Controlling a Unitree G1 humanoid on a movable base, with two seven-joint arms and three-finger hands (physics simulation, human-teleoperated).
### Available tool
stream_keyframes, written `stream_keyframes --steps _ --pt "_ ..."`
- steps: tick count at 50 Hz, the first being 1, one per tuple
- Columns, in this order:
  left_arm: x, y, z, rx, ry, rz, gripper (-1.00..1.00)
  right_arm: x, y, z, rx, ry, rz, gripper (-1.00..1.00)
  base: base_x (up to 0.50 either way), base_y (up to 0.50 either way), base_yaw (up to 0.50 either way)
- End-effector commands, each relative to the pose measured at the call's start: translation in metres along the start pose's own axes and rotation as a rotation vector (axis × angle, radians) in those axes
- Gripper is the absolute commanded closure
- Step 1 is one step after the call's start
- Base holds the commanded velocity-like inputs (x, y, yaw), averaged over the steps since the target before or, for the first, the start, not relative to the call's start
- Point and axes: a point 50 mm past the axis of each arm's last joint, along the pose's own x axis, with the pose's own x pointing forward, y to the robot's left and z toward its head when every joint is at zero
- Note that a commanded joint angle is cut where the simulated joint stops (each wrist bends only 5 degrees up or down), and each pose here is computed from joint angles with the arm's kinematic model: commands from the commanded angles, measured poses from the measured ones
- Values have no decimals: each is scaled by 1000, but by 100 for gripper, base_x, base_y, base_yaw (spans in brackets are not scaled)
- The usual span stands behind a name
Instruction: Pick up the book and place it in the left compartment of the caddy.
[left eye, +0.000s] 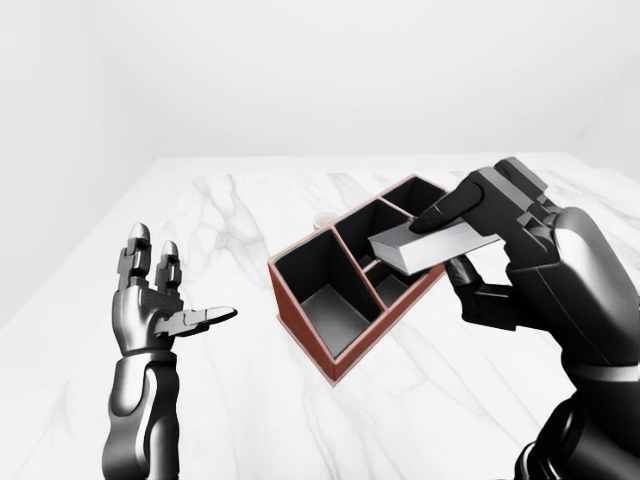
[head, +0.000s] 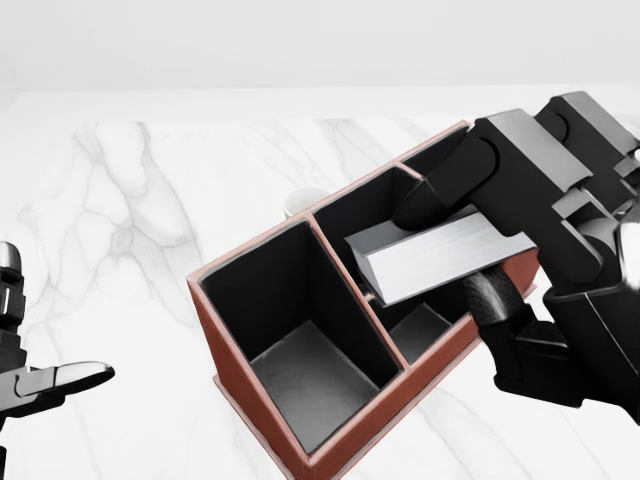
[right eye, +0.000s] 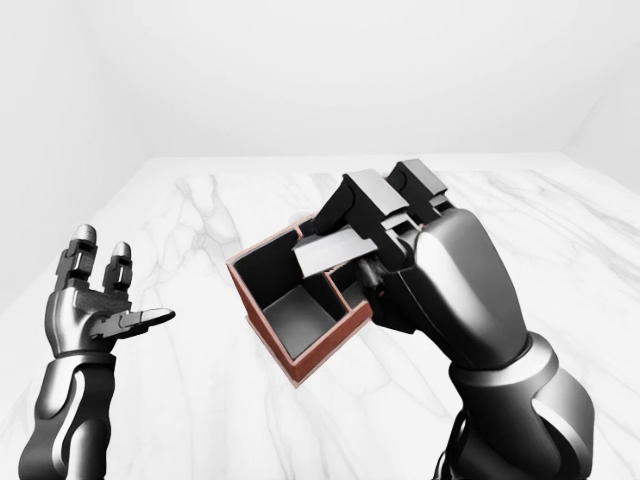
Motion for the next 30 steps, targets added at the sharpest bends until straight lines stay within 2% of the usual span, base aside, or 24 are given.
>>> stream_keyframes --steps 1,12,30 --pt "0 0 1 0 -5 1 -100 -5 5 6 190 -161 94 100 0 0 0" --pt "0 -1 2 0 -9 1 -100 2 26 -9 339 -157 216 100 0 0 0" --pt "0 0 1 1 -5 -1 -100 7 35 -20 414 -133 246 100 0 0 0"
